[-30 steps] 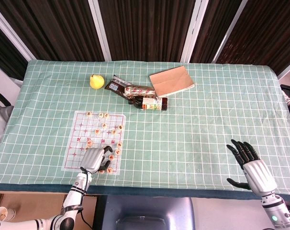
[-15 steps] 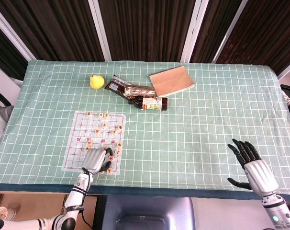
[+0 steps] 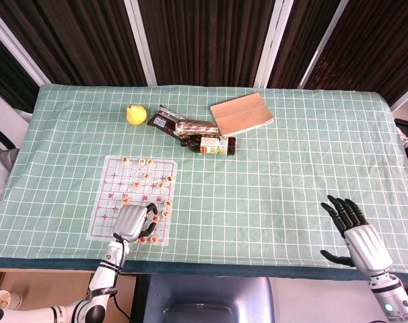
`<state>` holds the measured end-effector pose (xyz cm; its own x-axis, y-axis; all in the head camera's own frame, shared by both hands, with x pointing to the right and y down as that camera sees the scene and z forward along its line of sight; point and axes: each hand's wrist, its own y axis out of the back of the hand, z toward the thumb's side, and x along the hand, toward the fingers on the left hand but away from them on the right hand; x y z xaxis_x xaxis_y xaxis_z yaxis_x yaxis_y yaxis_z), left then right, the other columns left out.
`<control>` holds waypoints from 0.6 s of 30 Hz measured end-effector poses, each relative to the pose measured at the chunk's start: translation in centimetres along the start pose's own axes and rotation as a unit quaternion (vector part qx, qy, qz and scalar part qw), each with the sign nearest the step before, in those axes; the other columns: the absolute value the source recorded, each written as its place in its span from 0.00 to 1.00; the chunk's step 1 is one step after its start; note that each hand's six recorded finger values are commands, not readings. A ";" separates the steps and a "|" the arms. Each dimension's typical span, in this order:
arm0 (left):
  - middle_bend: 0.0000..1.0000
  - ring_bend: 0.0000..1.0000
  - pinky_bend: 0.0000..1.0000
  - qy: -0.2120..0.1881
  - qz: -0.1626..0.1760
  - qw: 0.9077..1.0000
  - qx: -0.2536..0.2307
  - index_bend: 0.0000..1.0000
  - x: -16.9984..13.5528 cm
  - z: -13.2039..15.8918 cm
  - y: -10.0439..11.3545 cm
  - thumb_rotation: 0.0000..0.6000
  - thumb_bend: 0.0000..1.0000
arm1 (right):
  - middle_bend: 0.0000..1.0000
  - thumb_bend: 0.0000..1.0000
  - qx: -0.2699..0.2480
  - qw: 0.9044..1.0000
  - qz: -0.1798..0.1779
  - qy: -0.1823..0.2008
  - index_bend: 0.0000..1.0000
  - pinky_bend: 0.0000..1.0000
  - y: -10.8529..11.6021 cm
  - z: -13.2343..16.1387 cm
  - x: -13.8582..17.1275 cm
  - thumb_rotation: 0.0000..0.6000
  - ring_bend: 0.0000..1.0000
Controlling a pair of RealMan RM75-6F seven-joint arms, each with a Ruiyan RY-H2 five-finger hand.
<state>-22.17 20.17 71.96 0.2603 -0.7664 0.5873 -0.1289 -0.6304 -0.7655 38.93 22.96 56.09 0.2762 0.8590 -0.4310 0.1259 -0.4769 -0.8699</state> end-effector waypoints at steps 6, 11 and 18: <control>1.00 1.00 1.00 0.010 0.023 1.000 -0.003 0.52 1.6 -0.1 1.6 1.00 0.34 | 0.00 0.13 -0.004 1.000 -0.001 -0.005 0.00 0.00 0.0 -0.2 -0.3 1.00 0.00; 1.00 1.00 1.00 0.028 0.027 0.999 -0.008 0.52 3.4 -0.4 2.3 1.00 0.34 | 0.00 0.13 -0.005 1.000 -0.003 -0.005 0.00 0.00 0.1 -0.3 -0.3 1.00 0.00; 1.00 1.00 1.00 0.043 0.020 0.999 -0.011 0.52 4.7 -0.6 2.2 1.00 0.34 | 0.00 0.13 -0.004 1.000 -0.002 -0.013 0.00 0.00 0.1 -0.8 -0.4 1.00 0.00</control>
<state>-21.78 15.09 73.23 0.1725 -0.7976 0.5780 -0.1593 -0.6017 -0.7827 39.59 22.37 56.36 0.2504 0.8658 -0.4333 0.1357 -0.4745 -0.8698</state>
